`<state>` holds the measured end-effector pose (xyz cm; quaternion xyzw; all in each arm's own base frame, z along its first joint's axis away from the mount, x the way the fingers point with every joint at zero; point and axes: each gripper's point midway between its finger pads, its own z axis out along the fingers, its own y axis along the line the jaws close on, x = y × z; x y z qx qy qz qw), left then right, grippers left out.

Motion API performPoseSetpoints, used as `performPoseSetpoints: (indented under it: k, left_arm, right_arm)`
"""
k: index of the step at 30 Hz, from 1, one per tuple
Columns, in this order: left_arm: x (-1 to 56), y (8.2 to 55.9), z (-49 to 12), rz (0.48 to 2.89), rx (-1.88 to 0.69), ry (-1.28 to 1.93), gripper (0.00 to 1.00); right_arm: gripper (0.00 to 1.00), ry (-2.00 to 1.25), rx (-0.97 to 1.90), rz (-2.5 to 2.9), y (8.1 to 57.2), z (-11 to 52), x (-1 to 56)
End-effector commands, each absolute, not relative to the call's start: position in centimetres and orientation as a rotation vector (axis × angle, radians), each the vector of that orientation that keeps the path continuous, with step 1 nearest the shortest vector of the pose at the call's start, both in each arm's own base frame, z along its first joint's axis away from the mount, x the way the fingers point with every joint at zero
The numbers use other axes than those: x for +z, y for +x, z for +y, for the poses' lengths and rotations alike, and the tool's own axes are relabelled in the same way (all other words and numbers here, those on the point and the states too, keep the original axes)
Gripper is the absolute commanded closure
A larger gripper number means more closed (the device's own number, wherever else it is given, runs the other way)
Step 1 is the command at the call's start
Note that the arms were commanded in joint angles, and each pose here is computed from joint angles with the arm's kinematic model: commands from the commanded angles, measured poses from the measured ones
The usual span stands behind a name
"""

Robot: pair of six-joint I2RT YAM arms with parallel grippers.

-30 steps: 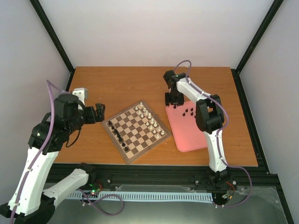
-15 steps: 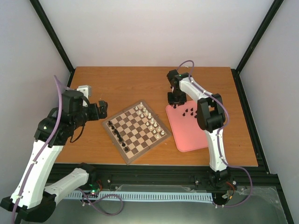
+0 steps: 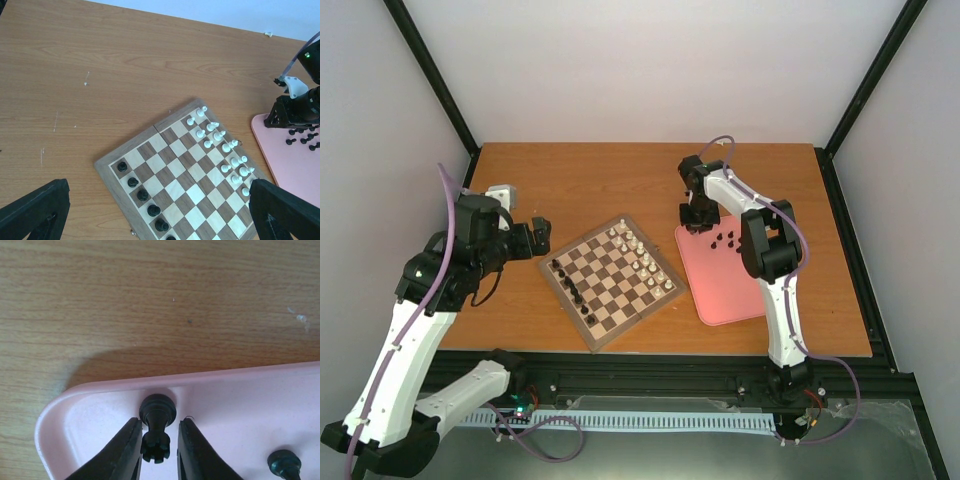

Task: Set up the chess pieces on the board
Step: Pick up the chess piece from the storage box.

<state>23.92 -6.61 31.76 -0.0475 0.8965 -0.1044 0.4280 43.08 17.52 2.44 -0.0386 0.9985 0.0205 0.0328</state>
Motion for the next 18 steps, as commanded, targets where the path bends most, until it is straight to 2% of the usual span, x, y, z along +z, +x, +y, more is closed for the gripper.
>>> performPoseSetpoints:
  k: [1, 6, 12, 18]
  left_arm:
    - [32.7, 23.8, -6.7, 2.206, -0.293, -0.133, 0.0]
    - [32.8, 23.6, -6.8, 2.205, -0.306, -0.134, 0.0]
    - [32.9, 23.3, -6.6, 2.201, -0.308, -0.133, 0.0]
    - [32.8, 23.2, -6.6, 2.202, -0.306, -0.137, 0.0]
  right_arm:
    - [0.8, -0.097, 0.071, 3.061, 43.5, 17.0, 2.6]
    - [0.83, -0.103, 0.088, 3.041, 43.6, 17.2, 3.2]
    - [0.71, -0.103, 0.087, 3.04, 43.7, 17.2, 3.6]
    - [0.76, -0.1, 0.095, 3.022, 43.9, 17.2, 4.5]
